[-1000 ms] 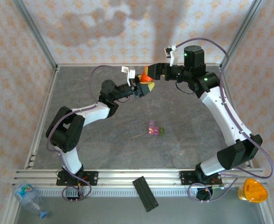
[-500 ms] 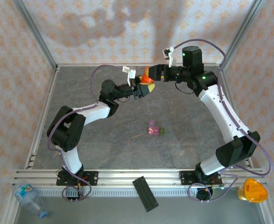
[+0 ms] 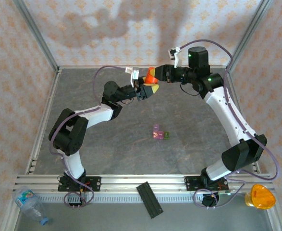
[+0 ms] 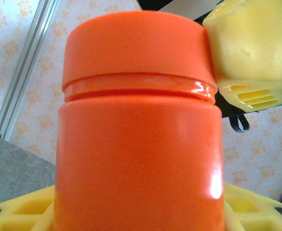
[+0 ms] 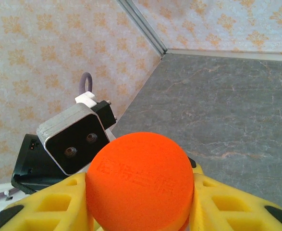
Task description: Sort the pills into containers
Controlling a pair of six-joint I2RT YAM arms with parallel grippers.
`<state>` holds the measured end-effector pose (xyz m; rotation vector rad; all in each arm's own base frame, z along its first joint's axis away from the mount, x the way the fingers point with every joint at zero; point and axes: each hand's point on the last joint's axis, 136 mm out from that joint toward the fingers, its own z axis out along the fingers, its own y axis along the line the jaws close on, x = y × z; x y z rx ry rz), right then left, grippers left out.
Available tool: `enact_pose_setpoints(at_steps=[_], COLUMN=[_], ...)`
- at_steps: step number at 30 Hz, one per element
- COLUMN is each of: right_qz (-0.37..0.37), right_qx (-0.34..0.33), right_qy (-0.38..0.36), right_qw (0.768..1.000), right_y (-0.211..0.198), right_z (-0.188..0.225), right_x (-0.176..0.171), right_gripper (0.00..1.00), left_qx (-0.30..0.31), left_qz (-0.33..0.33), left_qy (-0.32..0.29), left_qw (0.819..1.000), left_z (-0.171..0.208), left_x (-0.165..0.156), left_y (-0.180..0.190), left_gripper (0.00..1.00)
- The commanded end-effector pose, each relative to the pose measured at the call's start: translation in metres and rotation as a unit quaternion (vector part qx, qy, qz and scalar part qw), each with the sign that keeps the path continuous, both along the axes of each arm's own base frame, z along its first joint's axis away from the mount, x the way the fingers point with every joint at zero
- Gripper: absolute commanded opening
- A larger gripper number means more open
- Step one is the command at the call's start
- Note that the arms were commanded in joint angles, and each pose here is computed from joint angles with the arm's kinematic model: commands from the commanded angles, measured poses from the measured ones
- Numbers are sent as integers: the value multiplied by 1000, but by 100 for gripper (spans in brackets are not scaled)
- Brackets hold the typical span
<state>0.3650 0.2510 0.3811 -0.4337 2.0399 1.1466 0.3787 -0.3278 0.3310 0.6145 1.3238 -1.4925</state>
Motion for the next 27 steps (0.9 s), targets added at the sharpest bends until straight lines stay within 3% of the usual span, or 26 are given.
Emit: enact_pose_setpoints(at_steps=[1, 13, 16, 20, 24, 27], right_qz=[16, -57, -88, -117, -129, -130], right_qx=[30, 6, 10, 27, 25, 41], right_qy=[3, 36, 46, 57, 50, 35], right_qw=[999, 998, 995, 991, 990, 990], right_y=[11, 39, 43, 45, 39, 22], right_z=[6, -30, -41, -46, -42, -25], right_x=[-2, 2, 6, 14, 22, 22], right_gripper=[39, 33, 32, 33, 38, 51], left_qx=[-7, 48, 86, 143, 143, 126], left_qz=[-17, 105, 164, 264, 278, 244], left_qy=[-32, -56, -63, -73, -62, -50], left_qw=[999, 992, 981, 951, 948, 960], left_z=[15, -1, -13, -30, -36, -34], left_x=[-8, 13, 20, 31, 35, 34], left_y=[-5, 5, 10, 22, 29, 29], left_gripper=[0, 0, 0, 0, 0, 0])
